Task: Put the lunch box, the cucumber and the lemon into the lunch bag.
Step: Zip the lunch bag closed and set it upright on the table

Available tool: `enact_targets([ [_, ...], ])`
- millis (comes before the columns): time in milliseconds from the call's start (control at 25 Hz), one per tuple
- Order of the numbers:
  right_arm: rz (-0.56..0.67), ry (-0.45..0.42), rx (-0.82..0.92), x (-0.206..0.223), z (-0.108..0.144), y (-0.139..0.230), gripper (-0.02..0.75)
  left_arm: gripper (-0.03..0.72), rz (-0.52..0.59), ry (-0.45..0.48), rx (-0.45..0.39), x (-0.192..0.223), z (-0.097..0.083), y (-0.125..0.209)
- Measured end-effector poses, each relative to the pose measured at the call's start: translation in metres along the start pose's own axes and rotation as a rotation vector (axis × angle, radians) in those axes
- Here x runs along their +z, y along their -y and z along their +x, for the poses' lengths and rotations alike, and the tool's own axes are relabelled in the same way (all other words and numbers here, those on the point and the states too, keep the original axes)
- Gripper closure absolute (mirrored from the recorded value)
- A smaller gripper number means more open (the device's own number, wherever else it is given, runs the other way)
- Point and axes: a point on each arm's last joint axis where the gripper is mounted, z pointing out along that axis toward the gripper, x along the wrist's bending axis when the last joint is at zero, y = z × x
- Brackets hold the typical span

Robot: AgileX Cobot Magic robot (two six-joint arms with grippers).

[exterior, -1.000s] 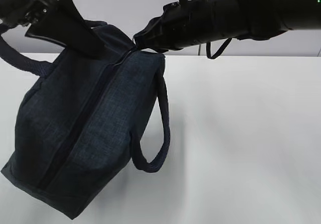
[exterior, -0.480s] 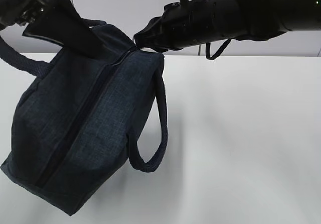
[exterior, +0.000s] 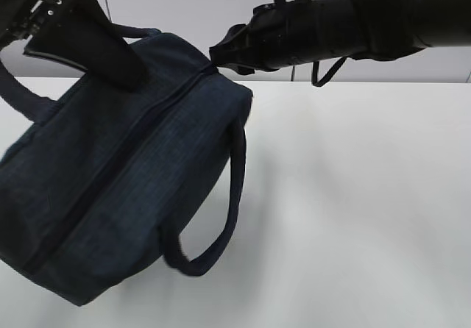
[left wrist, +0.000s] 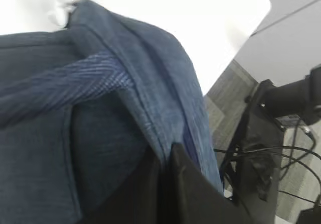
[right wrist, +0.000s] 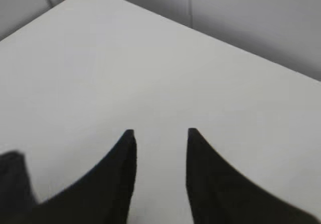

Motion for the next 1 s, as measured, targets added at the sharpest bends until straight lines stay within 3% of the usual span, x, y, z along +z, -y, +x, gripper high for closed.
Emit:
enact_targets([
  [120, -0.02, 0.038, 0.008, -0.006, -0.009, -0.004, 0.348, 0.697, 0.011, 0.021, -0.001, -0.002, -0.003, 0.002],
  [240, -0.079, 0.053, 0.003, -0.029, -0.011, -0.022, 0.287, 0.697, 0.023, 0.029, -0.012, 0.002, -0.002, 0.001],
  [440, -0.241, 0.101, -0.007, -0.097, -0.018, -0.064, 0.271, 0.697, 0.027, 0.024, -0.042, 0.016, 0.01, -0.004],
  [680, -0.36, 0.127, -0.009, -0.162, -0.021, -0.089, 0.271, 0.697, -0.063, 0.007, -0.12, 0.043, 0.033, -0.021],
  [1000, -0.32, 0.13, -0.041, -0.179, -0.016, -0.09, 0.271, 0.697, -0.259, 0.173, -0.344, 0.09, 0.063, -0.048],
])
